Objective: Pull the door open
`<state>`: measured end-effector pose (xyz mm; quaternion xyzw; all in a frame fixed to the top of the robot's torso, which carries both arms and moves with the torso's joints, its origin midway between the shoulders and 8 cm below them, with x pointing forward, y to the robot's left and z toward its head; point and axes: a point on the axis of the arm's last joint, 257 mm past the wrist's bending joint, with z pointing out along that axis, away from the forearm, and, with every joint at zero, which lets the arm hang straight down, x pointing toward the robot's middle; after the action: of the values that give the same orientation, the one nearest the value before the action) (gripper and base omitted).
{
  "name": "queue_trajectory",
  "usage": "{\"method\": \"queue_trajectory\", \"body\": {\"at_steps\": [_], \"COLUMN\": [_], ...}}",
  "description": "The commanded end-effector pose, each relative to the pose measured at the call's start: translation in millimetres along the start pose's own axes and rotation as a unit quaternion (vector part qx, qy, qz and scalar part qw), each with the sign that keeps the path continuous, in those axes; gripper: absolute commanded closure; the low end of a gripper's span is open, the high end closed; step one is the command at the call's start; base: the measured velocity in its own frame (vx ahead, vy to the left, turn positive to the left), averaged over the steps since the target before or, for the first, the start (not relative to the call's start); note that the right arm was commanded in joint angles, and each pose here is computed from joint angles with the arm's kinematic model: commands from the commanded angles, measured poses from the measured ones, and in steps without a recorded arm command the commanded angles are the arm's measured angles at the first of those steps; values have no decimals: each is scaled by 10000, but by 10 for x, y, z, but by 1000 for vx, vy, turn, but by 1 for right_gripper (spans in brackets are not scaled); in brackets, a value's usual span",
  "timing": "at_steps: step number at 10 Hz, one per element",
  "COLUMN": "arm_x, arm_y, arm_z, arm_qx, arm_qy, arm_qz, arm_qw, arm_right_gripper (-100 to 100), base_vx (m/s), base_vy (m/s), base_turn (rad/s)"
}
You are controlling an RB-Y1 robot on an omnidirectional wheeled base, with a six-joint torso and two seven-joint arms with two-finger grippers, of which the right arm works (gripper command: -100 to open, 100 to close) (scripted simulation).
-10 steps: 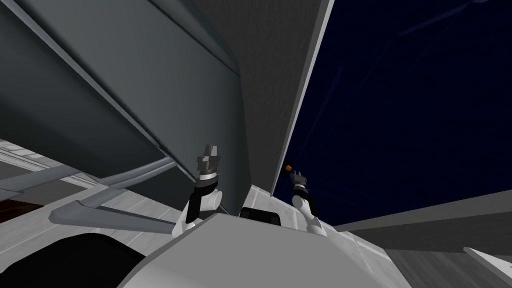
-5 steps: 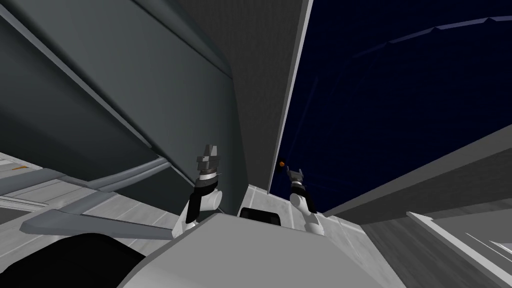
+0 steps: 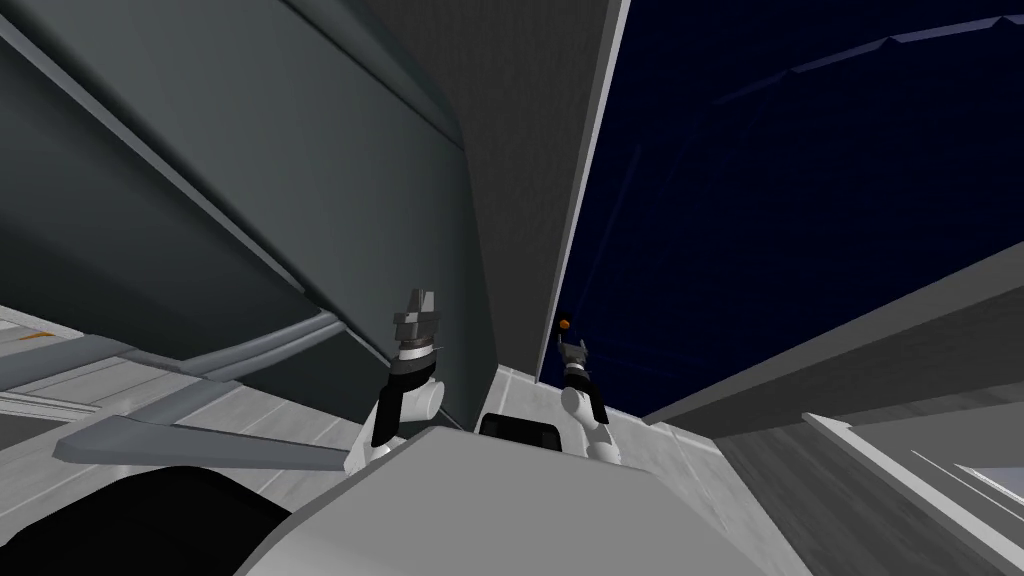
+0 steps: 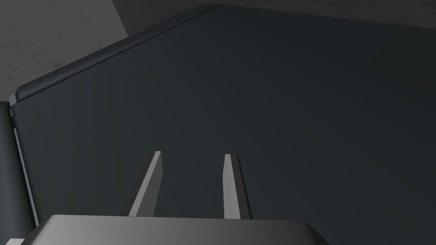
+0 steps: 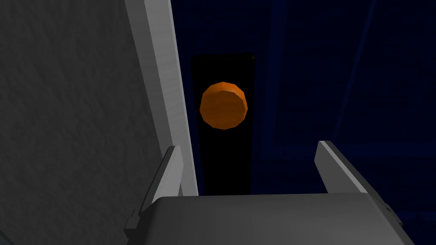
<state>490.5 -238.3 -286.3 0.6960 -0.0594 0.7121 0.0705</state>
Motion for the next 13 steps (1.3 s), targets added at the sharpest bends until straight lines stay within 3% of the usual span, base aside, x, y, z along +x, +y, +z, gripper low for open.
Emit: {"method": "queue_trajectory", "body": {"at_steps": [1, 4, 7, 8, 13], "arm_x": [-66, -101, -142, -143, -125], "arm_y": [-128, 111, 515, 644, 913], "arm_z": [-63, 2, 62, 80, 112], "arm_qx": [25, -74, -320, -414, -639], "arm_qy": [-85, -83, -104, -101, -67], "arm_qz": [49, -78, -156, -146, -54], "arm_qw": [9999, 9999, 9993, 9990, 9979], "arm_right_gripper": [-100, -100, -100, -100, -100], "base_vx": [-164, -120, -128, 59, 202], "base_vy": [42, -15, -43, -10, 27], "base_turn": [-29, -78, 21, 179, 169]}}
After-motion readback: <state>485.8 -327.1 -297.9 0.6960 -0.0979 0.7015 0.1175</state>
